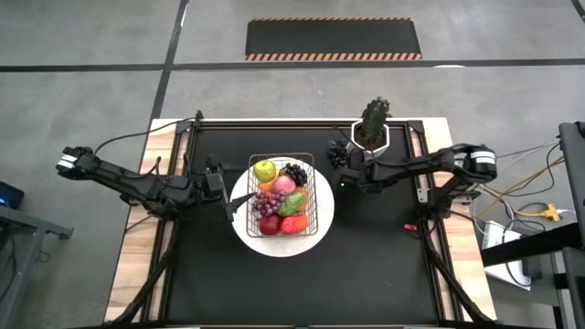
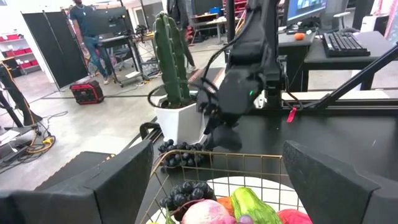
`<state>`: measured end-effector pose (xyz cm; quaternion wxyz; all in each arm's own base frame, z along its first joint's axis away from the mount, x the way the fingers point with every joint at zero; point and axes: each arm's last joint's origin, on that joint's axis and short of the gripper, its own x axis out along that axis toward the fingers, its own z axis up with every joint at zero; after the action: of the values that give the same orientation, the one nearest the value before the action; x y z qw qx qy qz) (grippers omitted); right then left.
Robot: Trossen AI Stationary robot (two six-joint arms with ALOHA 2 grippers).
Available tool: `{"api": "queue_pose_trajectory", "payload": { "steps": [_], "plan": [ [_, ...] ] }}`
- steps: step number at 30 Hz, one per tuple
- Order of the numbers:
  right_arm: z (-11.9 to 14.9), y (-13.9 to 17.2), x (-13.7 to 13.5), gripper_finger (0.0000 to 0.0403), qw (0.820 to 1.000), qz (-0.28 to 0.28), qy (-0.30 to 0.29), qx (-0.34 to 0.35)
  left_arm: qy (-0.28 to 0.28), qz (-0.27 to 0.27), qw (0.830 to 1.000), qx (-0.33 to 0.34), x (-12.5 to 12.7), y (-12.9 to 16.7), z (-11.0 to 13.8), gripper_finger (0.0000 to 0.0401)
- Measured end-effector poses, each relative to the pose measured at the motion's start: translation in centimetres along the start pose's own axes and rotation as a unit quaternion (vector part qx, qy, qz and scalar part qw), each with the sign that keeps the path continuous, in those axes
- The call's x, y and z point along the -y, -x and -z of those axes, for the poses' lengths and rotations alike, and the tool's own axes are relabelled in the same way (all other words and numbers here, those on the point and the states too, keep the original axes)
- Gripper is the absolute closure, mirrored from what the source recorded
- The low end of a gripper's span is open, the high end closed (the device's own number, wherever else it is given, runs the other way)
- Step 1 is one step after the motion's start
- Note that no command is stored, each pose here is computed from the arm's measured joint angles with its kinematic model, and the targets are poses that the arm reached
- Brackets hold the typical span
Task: Build produce basket
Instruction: Put the black grapes into the wire basket
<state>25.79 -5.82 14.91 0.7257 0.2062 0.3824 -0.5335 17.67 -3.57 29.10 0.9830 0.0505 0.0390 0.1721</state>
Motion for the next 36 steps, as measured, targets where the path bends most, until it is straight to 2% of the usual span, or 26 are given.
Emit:
{"api": "queue_pose_trajectory", "payload": {
  "steps": [7, 13, 18, 29, 33, 36],
  "plan": [
    [0.2, -2.6, -0.4, 0.0104, 0.999, 0.035, -0.005, -0.024, 0.000, 0.000, 1.000, 0.000, 0.0, 0.0, 0.0, 0.0063],
    [0.4, -3.7, -1.3, 0.0105, 0.998, 0.048, 0.005, -0.031, -0.010, 0.000, 1.000, 0.000, 0.0, 0.0, 0.0, 0.0063],
    [0.3, -3.9, -1.6, 0.0163, 0.998, 0.048, 0.005, -0.031, -0.010, 0.000, 1.000, 0.000, 0.0, 0.0, 0.0, 0.0063],
    [0.3, -3.8, -1.5, 0.0376, 0.998, 0.048, 0.025, -0.035, -0.011, 0.000, 1.000, 0.000, 0.0, 0.0, 0.0, 0.0063],
    [0.1, -2.9, -1.1, 0.0385, 0.997, 0.035, 0.037, -0.059, -0.011, 0.000, 1.000, 0.000, 0.0, 0.0, 0.0, 0.0063],
    [0.0, -1.3, -0.6, 0.0387, 0.993, 0.004, 0.061, -0.100, -0.011, 0.000, 1.000, 0.000, 0.0, 0.0, 0.0, 0.0063]
  ]
}}
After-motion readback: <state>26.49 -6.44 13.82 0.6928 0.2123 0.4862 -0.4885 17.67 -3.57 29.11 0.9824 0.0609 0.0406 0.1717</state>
